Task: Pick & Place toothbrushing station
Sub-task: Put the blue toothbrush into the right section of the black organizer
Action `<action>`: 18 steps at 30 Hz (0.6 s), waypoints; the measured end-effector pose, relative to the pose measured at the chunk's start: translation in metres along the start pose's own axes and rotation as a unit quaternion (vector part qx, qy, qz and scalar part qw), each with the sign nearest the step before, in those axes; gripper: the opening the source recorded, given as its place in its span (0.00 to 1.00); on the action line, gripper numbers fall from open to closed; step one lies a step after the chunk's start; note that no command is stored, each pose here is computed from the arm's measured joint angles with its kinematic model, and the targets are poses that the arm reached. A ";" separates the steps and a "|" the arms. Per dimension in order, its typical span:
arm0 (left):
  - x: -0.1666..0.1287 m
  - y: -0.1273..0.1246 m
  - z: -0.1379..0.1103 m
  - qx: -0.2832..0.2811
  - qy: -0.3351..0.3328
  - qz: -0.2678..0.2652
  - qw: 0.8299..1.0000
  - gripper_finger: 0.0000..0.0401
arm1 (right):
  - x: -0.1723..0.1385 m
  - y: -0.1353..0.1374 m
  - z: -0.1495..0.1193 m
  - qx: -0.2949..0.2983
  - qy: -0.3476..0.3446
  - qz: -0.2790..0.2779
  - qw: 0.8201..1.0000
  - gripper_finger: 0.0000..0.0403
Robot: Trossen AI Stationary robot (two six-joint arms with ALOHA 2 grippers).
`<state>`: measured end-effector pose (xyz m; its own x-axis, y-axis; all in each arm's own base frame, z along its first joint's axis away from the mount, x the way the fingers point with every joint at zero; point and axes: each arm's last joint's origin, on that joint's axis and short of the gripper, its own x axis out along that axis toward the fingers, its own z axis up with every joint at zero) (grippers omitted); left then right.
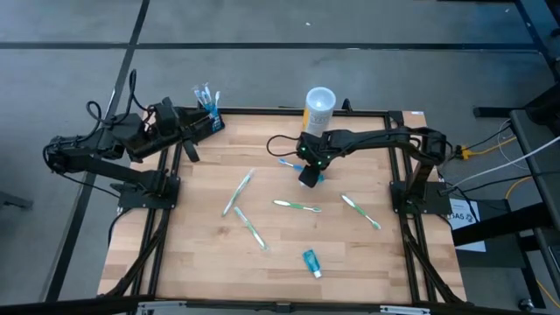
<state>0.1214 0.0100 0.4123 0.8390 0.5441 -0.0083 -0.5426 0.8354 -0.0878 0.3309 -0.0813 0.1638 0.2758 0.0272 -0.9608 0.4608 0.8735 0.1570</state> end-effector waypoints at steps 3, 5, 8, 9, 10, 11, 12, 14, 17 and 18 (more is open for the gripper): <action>0.000 0.000 0.001 -0.004 -0.005 -0.004 1.000 0.32 | 0.006 0.000 0.001 -0.003 0.004 0.001 1.000 0.32; 0.000 0.000 0.002 -0.005 -0.008 -0.005 1.000 0.32 | 0.008 -0.001 0.001 -0.006 0.005 0.000 1.000 0.32; 0.000 -0.001 0.003 -0.008 -0.010 -0.014 1.000 0.32 | 0.008 -0.002 0.002 -0.005 -0.002 -0.003 1.000 0.32; 0.000 -0.001 0.003 -0.009 -0.012 -0.016 1.000 0.32 | 0.008 -0.002 0.002 -0.004 -0.002 -0.003 1.000 0.32; 0.000 -0.001 0.003 -0.010 -0.014 -0.017 1.000 0.32 | 0.009 -0.003 0.002 -0.004 0.000 -0.003 1.000 0.32; 0.000 -0.001 0.004 -0.011 -0.016 -0.017 1.000 0.32 | 0.010 -0.003 0.003 -0.005 0.000 -0.004 1.000 0.32; 0.000 -0.001 0.004 -0.011 -0.016 -0.017 1.000 0.32 | 0.012 -0.003 0.003 -0.005 0.003 -0.004 1.000 0.32; 0.000 -0.001 0.004 -0.012 -0.016 -0.017 1.000 0.32 | 0.015 -0.003 0.002 -0.005 0.008 -0.003 1.000 0.32; -0.002 0.000 0.009 -0.012 -0.021 -0.020 1.000 0.32 | 0.019 -0.003 0.003 -0.006 0.007 -0.003 1.000 0.32; -0.003 0.000 0.011 -0.011 -0.024 -0.020 0.999 0.32 | 0.020 -0.003 0.003 -0.005 0.009 -0.003 1.000 0.32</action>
<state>0.1181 0.0093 0.4236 0.8570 0.5134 0.0443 -0.5066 0.8552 -0.1096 0.3373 -0.0850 0.1446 0.2574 0.0299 -0.9658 0.4533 0.8790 0.1480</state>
